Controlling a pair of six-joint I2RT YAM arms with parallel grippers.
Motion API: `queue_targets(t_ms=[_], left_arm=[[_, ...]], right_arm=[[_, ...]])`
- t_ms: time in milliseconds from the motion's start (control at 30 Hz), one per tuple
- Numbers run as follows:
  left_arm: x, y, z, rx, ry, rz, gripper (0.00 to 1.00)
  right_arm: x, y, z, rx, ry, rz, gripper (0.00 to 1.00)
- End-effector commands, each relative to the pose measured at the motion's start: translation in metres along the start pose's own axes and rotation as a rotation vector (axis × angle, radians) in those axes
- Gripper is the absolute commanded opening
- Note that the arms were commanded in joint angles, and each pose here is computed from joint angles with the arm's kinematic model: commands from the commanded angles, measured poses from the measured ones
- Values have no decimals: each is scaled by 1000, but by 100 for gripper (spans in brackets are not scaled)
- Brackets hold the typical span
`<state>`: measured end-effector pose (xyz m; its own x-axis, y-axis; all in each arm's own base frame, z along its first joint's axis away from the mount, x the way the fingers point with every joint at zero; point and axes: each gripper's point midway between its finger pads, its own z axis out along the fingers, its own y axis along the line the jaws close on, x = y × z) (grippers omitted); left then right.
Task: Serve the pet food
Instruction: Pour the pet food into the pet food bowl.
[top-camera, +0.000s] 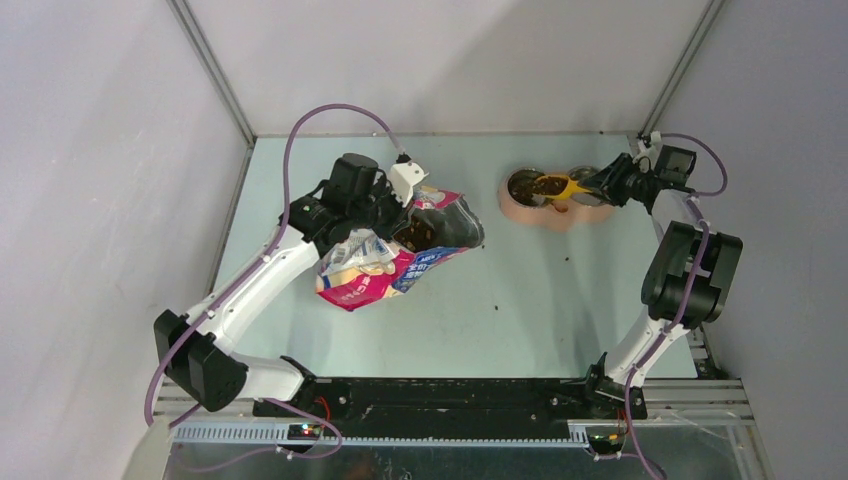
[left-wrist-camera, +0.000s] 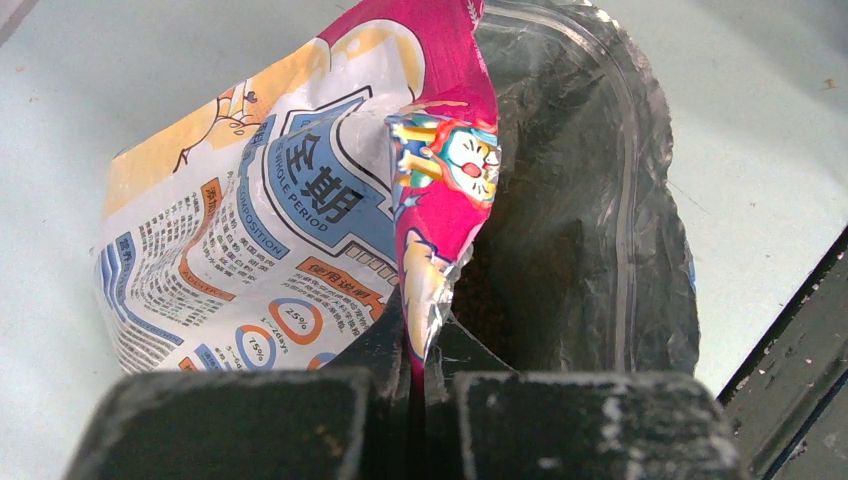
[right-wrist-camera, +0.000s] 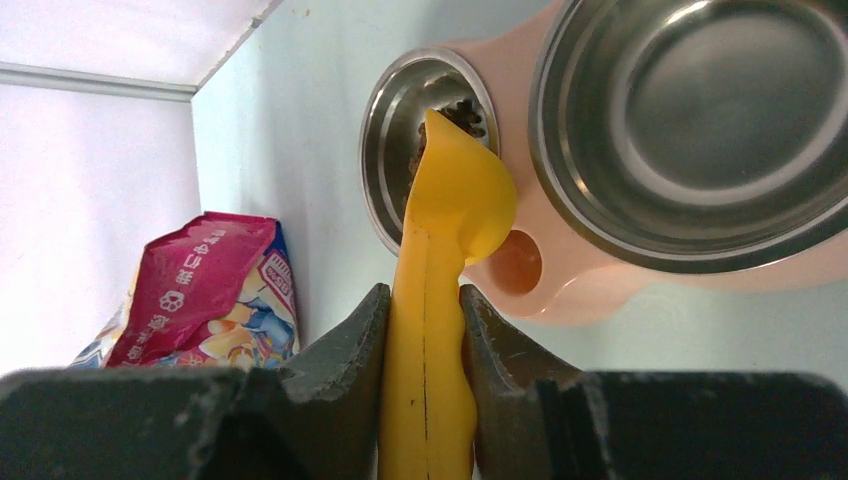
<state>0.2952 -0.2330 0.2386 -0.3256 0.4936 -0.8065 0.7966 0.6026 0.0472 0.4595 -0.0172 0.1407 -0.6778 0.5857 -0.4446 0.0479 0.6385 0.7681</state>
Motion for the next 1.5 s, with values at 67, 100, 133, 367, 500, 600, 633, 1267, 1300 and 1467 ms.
queue_targets(t_ms=[67,100,133,367,500,600,633,1267,1300,1467], left_arm=[[-15,-21,-16,83,-70,24,0],[-15,-21,-17,83,-69,24,0],[-14,-21,-16,83,-68,24,0],[-16,-21,-17,82,-73,24,0],[-16,-21,-18,82,-75,24,0],[-16,-21,-18,82,-74,24,0],[-17,-21,-18,83,-76,24,0],[-20,-20,-22,72,-91,24,0],[-20,-20,-23,72,-94,26,0],[-21,-21,-24,71,-98,24,0]], right_arm=[[-24,26,-15,43,-61,-117,0],[-24,28,-15,48,-59,-123,0],[-25,28,-15,62,-59,-129,0],[-30,33,-14,108,-48,-169,0],[-30,37,-14,137,-35,-200,0],[-28,40,-14,158,-18,-219,0],[-27,42,-14,168,-13,-233,0],[-18,96,-30,353,-38,-657,0],[-18,101,-32,356,-50,-674,0],[-27,108,-44,419,-107,-727,0]])
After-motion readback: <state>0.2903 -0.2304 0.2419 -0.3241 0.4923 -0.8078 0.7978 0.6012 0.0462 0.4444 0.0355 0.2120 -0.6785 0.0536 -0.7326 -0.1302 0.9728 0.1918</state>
